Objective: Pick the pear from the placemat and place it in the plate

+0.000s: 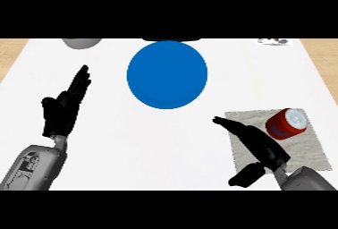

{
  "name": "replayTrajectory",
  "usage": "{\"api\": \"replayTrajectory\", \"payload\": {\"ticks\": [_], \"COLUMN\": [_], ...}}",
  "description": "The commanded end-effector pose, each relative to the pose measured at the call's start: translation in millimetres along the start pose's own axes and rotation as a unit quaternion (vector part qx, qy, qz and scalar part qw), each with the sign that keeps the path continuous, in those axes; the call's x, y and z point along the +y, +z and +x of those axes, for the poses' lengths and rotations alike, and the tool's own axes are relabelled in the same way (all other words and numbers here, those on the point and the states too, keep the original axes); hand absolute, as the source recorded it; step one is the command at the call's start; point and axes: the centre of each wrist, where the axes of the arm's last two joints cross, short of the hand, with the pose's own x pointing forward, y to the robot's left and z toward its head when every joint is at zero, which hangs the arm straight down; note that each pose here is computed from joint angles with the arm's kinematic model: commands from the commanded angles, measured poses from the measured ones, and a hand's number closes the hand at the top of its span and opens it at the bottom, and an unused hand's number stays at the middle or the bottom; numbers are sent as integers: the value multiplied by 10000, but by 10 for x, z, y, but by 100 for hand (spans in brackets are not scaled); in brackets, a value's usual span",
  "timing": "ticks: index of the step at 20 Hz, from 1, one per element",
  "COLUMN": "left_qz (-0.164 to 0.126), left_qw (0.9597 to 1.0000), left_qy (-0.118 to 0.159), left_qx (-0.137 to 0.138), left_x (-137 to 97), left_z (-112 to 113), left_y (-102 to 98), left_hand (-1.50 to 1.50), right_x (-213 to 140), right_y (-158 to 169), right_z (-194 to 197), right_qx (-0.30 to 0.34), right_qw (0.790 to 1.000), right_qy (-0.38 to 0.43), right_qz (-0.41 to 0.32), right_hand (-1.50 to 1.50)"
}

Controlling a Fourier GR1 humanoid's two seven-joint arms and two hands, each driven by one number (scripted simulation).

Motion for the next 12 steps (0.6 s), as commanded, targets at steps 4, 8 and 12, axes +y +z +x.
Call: {"api": "replayTrajectory", "payload": {"ticks": [4,8,12], "left_qz": [-13,-60,-81], "left_qw": [10000,9999,10000], "left_qy": [-34,-80,-43], "left_qx": [45,45,-39], "left_x": [73,-8,-99], "left_z": [30,85,-42], "left_y": [69,-14,88], "left_hand": [0,0,0], "right_x": [-806,-1068,-1240], "right_y": [243,213,76], "right_z": [498,517,696], "right_qx": [46,1057,1567], "right_qw": [9949,9745,9599], "right_qy": [972,1899,2056], "right_qz": [-253,555,1088], "right_hand": [-150,-150,-150]}}
